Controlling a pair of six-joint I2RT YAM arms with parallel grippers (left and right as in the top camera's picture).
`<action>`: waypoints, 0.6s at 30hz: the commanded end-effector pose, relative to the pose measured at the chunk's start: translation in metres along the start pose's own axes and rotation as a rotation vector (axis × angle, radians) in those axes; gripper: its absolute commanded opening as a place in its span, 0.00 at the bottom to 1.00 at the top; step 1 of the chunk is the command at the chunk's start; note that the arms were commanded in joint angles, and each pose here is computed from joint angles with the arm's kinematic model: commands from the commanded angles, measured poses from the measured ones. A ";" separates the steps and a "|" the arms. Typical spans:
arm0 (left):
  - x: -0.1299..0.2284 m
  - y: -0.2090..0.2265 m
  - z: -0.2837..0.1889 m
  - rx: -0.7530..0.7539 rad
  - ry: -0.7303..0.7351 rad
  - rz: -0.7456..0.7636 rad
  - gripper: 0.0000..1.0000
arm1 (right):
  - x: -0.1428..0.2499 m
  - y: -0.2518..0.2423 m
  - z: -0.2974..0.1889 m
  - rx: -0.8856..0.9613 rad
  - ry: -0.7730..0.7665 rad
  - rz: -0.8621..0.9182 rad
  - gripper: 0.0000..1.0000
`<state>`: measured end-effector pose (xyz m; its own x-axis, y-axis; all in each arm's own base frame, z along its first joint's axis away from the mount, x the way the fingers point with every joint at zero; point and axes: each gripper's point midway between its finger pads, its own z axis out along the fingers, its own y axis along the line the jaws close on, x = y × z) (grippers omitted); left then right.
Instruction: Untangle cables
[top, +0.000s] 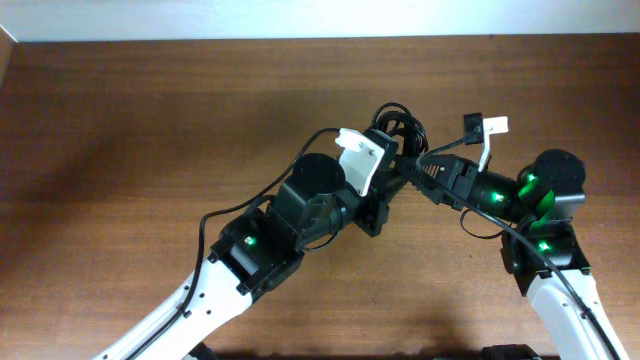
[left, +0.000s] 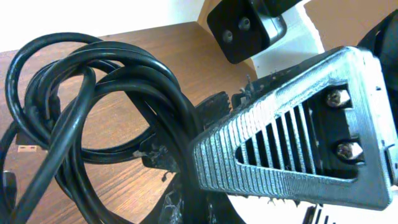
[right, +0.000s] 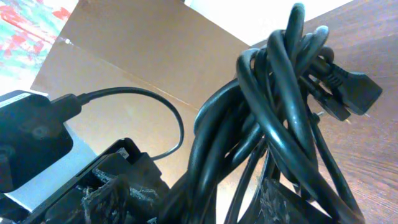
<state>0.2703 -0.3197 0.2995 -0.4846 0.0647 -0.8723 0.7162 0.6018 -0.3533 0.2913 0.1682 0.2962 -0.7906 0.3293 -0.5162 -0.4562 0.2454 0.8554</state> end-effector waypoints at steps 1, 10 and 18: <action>-0.019 -0.006 -0.014 0.045 -0.053 0.015 0.00 | -0.008 -0.001 -0.002 0.018 -0.032 -0.020 0.59; -0.030 0.011 -0.020 0.050 -0.075 -0.105 0.00 | -0.008 -0.001 -0.002 0.018 -0.032 -0.037 0.50; -0.028 0.003 -0.020 0.091 -0.062 -0.102 0.00 | -0.007 -0.002 -0.002 0.020 -0.030 -0.031 0.50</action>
<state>0.2865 -0.3034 0.3082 -0.5506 -0.0228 -0.8344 0.6759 0.5744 -0.4617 0.2941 0.1668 0.2956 -0.7797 0.3399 -0.5258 -0.4596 0.2595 0.8494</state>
